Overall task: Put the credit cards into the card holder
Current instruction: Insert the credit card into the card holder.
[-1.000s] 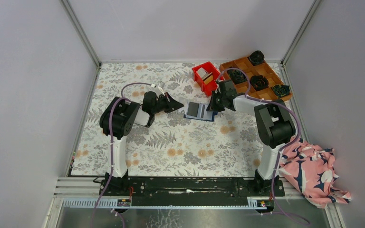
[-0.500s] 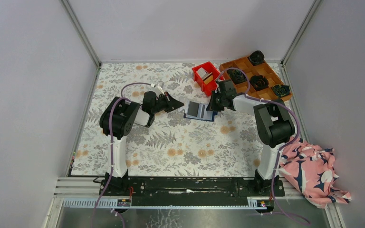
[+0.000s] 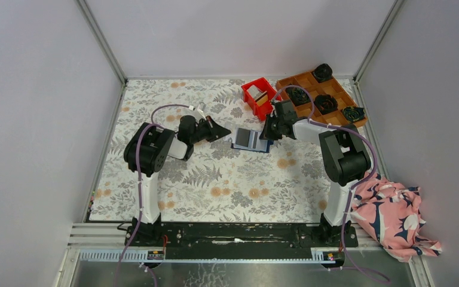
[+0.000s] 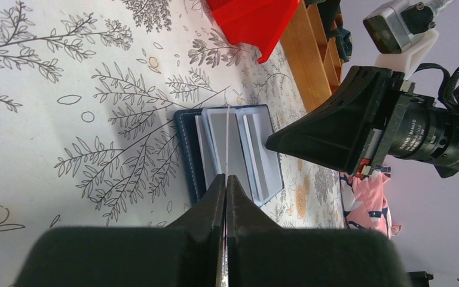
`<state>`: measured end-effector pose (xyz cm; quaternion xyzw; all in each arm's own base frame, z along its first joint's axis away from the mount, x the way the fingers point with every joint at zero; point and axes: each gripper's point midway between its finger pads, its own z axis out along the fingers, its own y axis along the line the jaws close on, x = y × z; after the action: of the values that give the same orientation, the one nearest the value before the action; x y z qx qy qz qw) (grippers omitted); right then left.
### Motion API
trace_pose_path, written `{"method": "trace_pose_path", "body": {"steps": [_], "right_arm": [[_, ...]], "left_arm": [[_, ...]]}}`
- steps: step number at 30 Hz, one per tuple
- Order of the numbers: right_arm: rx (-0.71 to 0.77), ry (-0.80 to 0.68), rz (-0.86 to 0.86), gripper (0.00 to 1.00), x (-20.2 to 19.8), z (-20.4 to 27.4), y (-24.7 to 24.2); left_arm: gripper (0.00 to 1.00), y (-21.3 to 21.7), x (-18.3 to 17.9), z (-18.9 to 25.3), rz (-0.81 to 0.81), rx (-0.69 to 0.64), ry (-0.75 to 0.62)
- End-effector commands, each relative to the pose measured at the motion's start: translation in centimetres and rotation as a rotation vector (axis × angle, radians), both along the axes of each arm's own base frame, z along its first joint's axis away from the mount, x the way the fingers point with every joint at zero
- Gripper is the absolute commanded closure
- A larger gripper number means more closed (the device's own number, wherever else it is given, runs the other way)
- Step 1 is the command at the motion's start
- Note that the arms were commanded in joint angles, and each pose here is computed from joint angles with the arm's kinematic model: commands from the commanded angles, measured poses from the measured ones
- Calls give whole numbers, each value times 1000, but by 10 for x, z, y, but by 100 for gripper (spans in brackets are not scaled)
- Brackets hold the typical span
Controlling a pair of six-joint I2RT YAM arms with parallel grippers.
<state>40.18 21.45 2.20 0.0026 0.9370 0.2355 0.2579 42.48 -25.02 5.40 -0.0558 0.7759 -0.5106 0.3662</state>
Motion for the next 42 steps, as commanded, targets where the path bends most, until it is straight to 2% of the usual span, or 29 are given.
{"method": "trace_pose_path", "body": {"steps": [1,42], "right_arm": [[-14,-30,4,98,9,7,3],[-20,-8,5,99,3,-3,1]], "left_arm": [[100,2,4,27,2,-20,-85],[100,-2,0,-4,35,-6,-19]]}}
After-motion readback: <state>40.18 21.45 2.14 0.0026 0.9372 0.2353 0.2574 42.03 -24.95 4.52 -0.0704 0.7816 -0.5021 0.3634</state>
